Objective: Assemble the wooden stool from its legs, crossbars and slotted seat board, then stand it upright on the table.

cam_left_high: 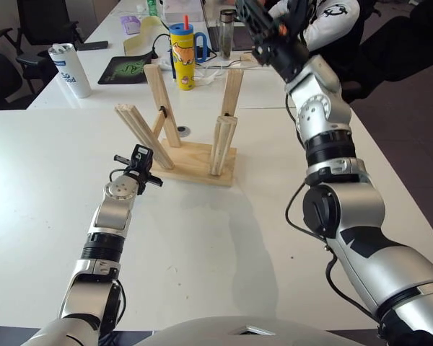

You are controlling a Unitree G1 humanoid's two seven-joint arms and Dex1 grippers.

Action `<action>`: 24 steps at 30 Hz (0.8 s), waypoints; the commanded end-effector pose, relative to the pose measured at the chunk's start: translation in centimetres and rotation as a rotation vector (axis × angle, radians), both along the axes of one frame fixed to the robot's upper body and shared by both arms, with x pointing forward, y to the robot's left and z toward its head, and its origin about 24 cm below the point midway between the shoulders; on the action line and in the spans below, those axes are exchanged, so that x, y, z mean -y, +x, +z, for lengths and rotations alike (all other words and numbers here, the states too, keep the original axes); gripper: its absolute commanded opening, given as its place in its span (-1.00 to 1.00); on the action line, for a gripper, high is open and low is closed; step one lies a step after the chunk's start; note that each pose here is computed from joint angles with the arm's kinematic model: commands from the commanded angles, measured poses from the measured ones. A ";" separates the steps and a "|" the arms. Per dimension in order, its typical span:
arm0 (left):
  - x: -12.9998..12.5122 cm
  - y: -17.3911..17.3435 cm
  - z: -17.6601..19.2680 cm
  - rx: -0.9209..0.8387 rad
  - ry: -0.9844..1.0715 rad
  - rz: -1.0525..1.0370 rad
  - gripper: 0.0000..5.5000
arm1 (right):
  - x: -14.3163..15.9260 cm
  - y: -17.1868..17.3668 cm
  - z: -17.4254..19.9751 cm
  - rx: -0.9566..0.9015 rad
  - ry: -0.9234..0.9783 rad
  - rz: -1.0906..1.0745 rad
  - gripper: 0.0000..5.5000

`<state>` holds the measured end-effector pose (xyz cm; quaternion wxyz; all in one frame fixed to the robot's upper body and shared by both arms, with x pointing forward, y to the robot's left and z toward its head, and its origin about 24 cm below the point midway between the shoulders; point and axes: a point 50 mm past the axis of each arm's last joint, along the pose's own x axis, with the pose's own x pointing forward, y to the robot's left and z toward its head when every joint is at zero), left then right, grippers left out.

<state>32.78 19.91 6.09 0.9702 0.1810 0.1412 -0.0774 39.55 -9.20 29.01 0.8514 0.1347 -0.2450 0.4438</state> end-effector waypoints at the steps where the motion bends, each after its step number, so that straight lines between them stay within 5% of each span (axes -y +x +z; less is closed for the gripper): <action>1: 0.3 -0.2 -0.2 -0.001 -0.011 -0.003 -1.00 | -1.2 1.2 -9.5 -0.292 -0.398 -0.062 -1.00; 5: 0.3 -0.3 0.0 0.006 -0.014 -0.003 -1.00 | 2.7 -1.2 -21.7 -0.589 -1.032 -0.128 -1.00; 8: 0.3 -0.3 0.1 0.010 -0.014 -0.001 -1.00 | 3.9 -2.8 -24.2 -0.630 -1.166 0.013 -1.00; 17: 0.3 -0.4 -0.4 -0.008 -0.017 0.004 -1.00 | 2.7 0.4 -15.1 -0.425 -0.444 -0.073 -1.00; 24: -1.8 -0.8 -1.1 -0.026 -0.017 0.075 -1.00 | 7.3 0.7 -10.3 -0.380 0.022 -0.167 -1.00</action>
